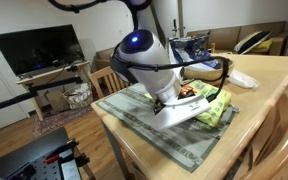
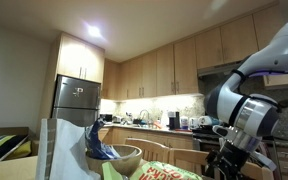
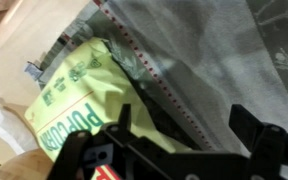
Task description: Pick the bag of popcorn and pour its contents on the cloth on the table
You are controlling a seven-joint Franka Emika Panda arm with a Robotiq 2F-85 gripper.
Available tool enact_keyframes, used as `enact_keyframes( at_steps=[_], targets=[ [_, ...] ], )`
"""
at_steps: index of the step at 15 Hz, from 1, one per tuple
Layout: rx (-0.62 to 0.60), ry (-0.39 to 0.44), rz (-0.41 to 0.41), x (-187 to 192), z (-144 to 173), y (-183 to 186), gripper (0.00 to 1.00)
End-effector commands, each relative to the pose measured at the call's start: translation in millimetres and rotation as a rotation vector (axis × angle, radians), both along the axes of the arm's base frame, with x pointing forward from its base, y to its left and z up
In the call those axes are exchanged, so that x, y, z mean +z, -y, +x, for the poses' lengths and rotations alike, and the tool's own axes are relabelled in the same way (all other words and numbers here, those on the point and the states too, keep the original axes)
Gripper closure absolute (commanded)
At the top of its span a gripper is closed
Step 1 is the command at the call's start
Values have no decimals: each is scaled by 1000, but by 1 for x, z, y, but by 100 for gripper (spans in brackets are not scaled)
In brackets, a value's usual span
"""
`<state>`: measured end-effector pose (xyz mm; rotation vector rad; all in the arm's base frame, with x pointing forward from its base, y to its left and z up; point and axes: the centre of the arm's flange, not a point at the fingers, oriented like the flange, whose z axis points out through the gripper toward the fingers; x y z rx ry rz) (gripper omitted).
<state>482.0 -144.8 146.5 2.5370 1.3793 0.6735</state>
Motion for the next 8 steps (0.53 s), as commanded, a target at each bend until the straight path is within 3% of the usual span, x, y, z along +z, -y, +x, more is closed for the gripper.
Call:
enact_keyframes(
  at_steps=[1,8],
  targets=[
    [-1,63,-34,10,-18,-7,0],
    [32,86,-4,-3,-2,-4,0]
  ],
)
